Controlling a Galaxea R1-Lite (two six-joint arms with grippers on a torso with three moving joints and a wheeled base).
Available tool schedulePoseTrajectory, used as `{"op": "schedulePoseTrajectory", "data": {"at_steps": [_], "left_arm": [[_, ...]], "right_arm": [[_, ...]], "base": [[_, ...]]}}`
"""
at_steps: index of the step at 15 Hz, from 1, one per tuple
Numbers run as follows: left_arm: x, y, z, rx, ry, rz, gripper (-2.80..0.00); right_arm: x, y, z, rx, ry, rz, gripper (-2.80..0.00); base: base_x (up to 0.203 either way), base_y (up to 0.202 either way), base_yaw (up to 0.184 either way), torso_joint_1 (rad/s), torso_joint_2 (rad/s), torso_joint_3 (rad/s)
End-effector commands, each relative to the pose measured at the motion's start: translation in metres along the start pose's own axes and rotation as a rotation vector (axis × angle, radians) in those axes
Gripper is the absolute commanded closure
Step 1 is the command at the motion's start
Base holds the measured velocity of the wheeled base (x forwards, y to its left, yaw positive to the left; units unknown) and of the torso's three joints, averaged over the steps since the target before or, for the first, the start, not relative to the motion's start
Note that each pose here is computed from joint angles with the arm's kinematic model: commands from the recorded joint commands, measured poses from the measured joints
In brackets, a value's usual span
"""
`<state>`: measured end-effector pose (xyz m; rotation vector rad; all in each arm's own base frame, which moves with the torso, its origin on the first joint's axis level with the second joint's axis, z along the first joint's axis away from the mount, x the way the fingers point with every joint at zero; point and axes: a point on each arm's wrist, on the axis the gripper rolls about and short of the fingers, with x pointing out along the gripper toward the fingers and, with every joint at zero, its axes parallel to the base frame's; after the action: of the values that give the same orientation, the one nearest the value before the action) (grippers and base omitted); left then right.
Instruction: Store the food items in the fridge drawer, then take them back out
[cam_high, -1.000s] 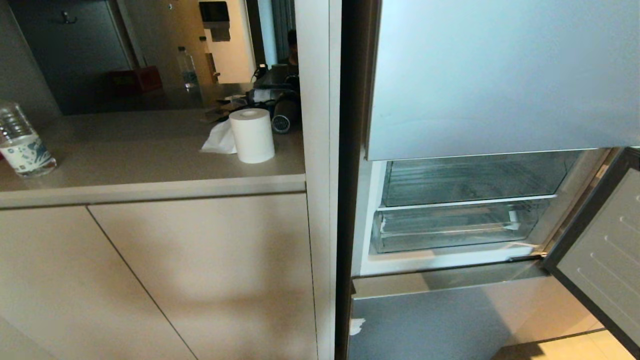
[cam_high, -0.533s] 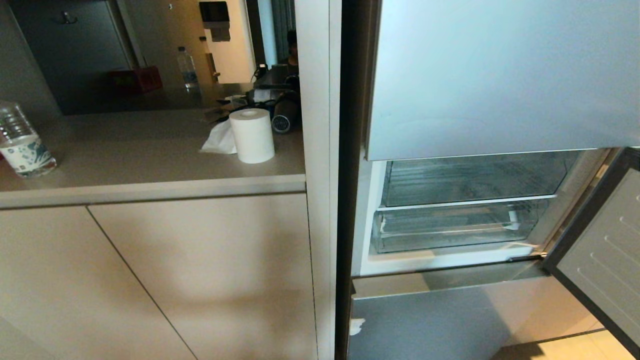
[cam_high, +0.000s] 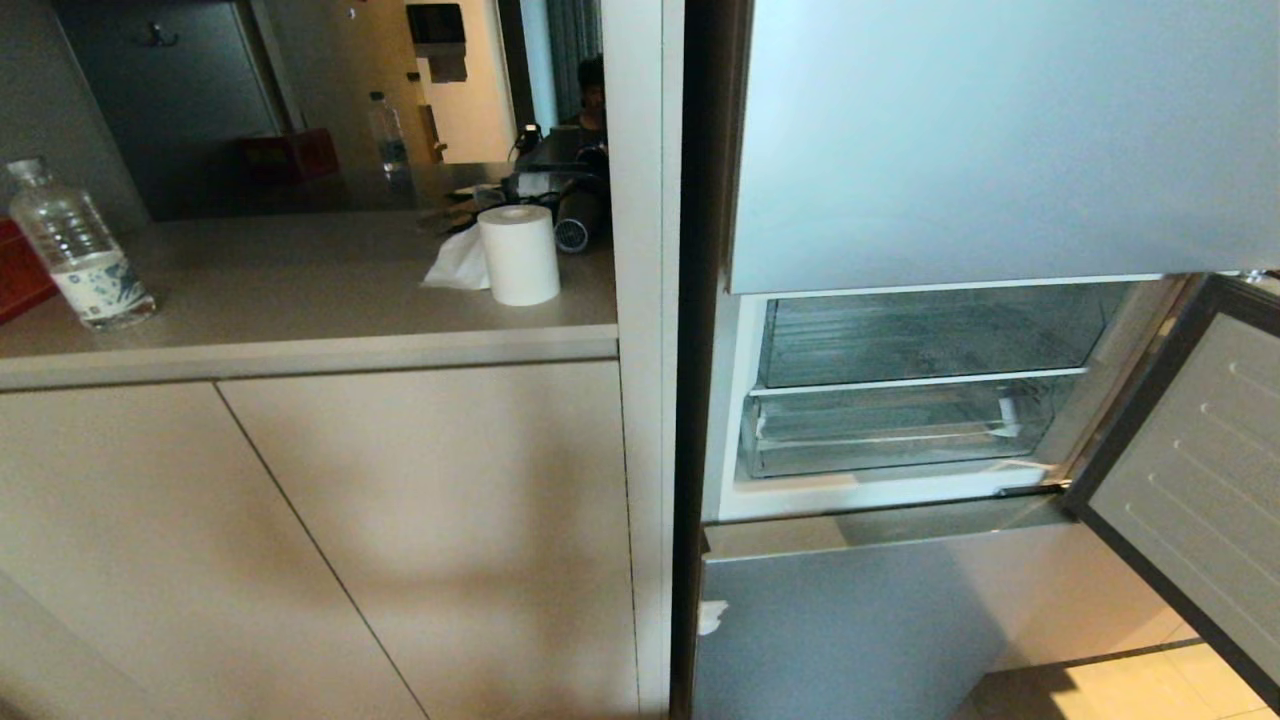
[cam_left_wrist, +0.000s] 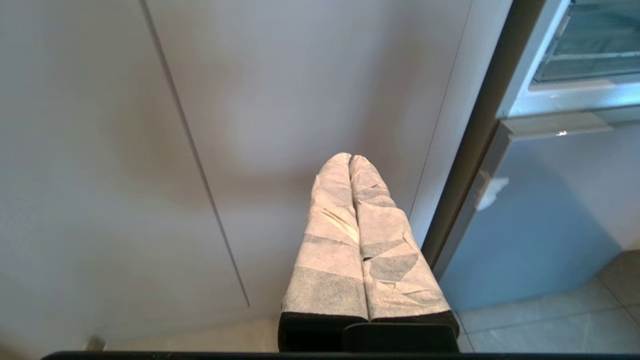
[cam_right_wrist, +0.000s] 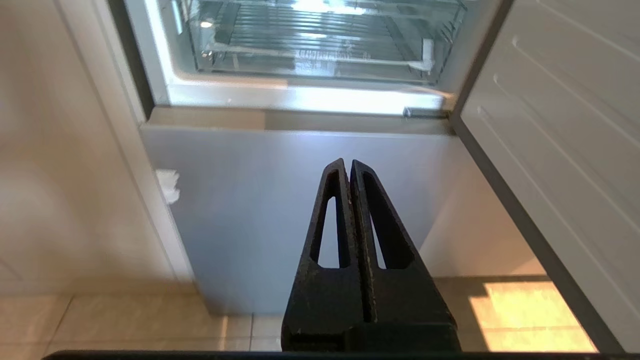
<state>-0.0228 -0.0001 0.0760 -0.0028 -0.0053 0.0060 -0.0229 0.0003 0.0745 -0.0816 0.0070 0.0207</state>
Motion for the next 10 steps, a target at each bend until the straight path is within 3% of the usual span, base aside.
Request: {"op": "schedulePoseTrajectory", "data": {"at_steps": [1,6,10], "left_arm": [[0.0001,0.0000,0.0001,0.000,0.001,0.000,0.00],[0.0002,0.0000,-0.0003,0.000,0.002,0.000,0.00],[0.0001,0.0000,0.0001,0.000,0.001,0.000,0.00]], "right_arm": [[0.0001,0.0000,0.0000,0.000,0.001,-0.001,0.00],[0.0001,0.0000,0.0000,-0.001,0.001,-0.001,0.00],[0.0001,0.0001,-0.0001,-0.001,0.003,0.003,0.00]], "base": [[-0.192,0.000,0.002,0.002,-0.01,0.002],[-0.188,0.000,0.002,0.001,0.00,0.002],[-0.022,0.000,0.000,0.005,0.00,0.002]]}}
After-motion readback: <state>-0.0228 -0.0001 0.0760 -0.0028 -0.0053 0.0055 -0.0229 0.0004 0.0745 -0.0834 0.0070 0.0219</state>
